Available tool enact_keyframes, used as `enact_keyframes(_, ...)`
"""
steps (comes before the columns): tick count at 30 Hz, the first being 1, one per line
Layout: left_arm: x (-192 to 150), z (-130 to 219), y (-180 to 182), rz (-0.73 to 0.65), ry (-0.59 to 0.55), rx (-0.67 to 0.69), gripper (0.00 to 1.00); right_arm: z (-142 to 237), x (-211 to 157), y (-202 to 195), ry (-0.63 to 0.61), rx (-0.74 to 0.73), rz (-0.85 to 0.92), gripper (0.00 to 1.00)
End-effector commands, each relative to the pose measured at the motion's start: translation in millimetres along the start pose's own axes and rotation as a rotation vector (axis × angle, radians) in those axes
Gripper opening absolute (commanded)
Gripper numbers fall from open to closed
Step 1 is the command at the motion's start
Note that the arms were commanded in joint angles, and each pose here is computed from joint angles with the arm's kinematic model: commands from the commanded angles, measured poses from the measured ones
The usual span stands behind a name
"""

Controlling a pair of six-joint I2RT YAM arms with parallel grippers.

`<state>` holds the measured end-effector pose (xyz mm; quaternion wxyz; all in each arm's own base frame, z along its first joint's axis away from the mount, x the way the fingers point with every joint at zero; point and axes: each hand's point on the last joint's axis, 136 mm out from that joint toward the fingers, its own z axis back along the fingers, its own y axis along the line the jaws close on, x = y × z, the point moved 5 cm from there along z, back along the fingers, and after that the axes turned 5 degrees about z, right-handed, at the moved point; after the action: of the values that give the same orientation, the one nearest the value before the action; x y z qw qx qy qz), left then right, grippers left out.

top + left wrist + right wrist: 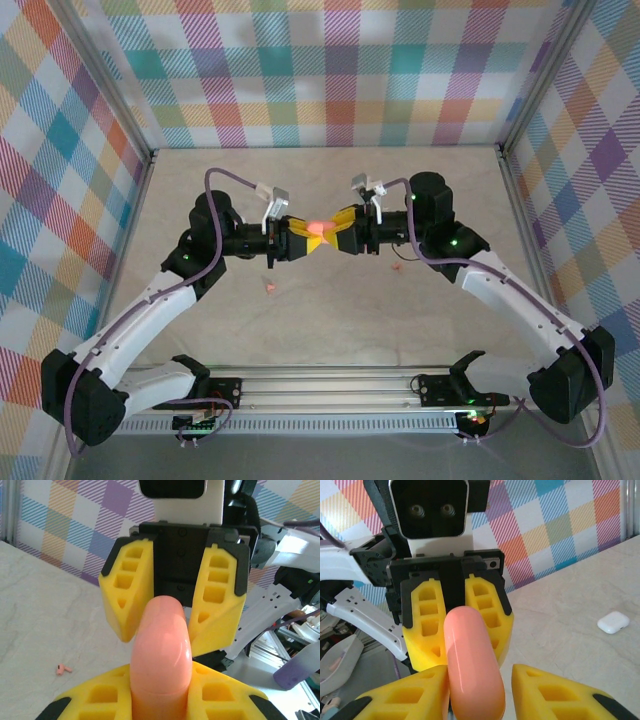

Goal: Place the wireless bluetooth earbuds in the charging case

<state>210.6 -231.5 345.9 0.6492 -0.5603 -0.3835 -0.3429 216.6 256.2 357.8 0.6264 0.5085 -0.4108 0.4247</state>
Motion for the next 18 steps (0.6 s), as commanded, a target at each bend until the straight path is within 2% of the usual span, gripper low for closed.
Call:
enact_keyframes(1,-6,1,-9,-0.036,0.024,-0.031,0.00,-2,5,-11,0.016,-0.065,-0.008,0.38)
enact_keyframes(9,-15,2,-8,-0.077,0.032,-0.013,0.00,-6,-3,-23,0.061,-0.113,-0.071,0.40)
enact_keyframes(18,-28,5,5,-0.087,0.047,0.078,0.00,-7,-13,-37,0.122,-0.193,-0.151,0.45)
